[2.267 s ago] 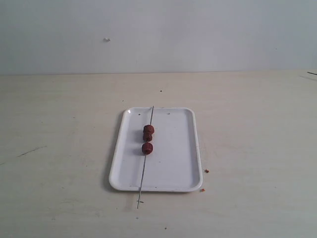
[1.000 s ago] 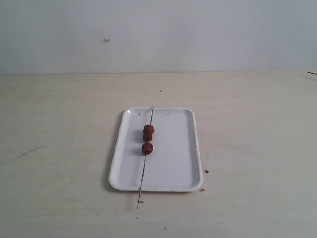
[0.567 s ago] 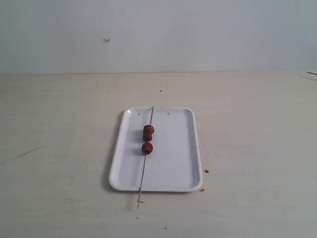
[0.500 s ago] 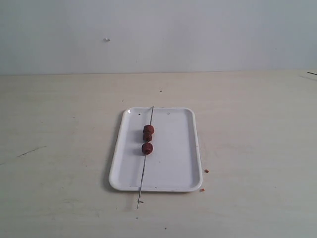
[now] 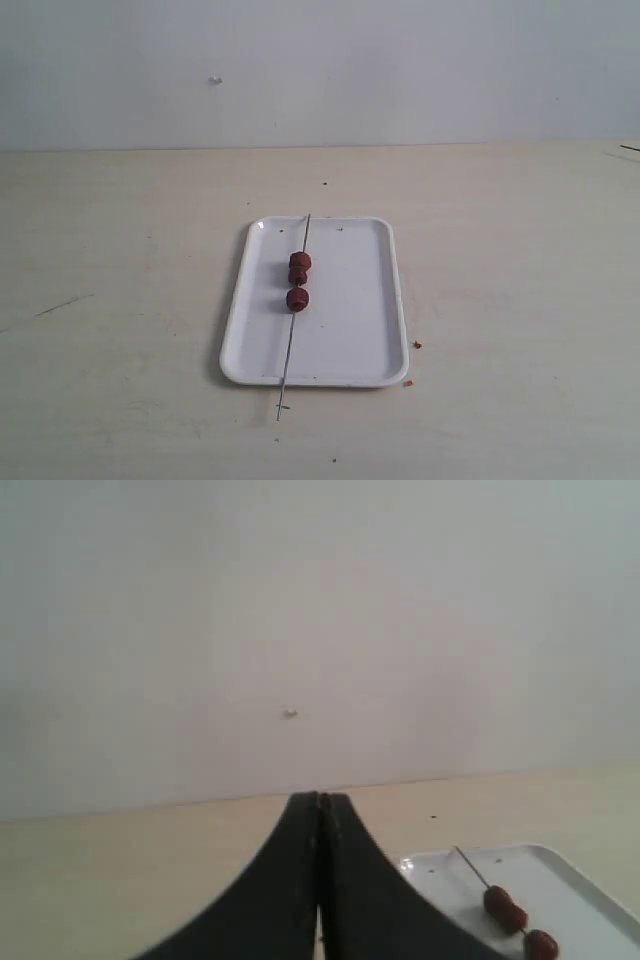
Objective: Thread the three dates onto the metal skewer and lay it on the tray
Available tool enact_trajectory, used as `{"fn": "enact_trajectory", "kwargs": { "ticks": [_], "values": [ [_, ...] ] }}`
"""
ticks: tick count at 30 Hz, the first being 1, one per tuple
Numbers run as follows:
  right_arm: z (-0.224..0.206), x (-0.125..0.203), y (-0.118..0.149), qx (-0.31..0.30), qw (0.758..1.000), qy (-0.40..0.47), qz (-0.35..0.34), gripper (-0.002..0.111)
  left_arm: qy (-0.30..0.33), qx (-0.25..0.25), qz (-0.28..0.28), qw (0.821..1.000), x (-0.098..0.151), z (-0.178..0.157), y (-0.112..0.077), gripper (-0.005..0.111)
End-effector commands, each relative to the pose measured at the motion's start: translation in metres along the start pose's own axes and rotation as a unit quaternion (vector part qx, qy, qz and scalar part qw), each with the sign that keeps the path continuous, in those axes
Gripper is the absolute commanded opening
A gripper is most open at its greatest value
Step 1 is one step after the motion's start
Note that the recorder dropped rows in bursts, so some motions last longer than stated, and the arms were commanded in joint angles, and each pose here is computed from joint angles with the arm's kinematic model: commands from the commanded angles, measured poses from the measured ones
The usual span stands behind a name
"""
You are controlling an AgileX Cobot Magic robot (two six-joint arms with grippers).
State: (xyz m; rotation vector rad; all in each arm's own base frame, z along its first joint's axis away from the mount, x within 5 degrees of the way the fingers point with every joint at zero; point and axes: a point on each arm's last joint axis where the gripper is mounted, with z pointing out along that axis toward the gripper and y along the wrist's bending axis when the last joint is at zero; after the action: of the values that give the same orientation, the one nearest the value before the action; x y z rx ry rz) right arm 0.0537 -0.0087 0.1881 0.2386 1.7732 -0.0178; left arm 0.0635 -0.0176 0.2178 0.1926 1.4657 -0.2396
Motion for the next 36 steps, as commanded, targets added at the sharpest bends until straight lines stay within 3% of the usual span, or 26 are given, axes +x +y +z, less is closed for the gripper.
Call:
{"fn": "enact_trajectory", "kwargs": {
  "ticks": [1,5,14,36],
  "values": [
    [0.0,0.0,0.0,0.001,1.0,-0.005,0.001,0.0,0.032,-0.066,-0.024,0.997,0.007,-0.001,0.008,0.0],
    [0.0,0.0,0.0,0.001,1.0,-0.005,0.001,0.0,0.085,-0.096,-0.014,0.992,0.016,-0.003,0.012,0.0],
    [0.0,0.0,0.0,0.001,1.0,-0.005,0.001,0.0,0.163,-0.096,-0.007,0.982,0.031,-0.013,0.01,0.0],
    [0.0,0.0,0.0,0.001,1.0,-0.005,0.001,0.0,0.17,-0.094,-0.003,0.981,0.033,-0.016,0.009,0.0]
  ]
}}
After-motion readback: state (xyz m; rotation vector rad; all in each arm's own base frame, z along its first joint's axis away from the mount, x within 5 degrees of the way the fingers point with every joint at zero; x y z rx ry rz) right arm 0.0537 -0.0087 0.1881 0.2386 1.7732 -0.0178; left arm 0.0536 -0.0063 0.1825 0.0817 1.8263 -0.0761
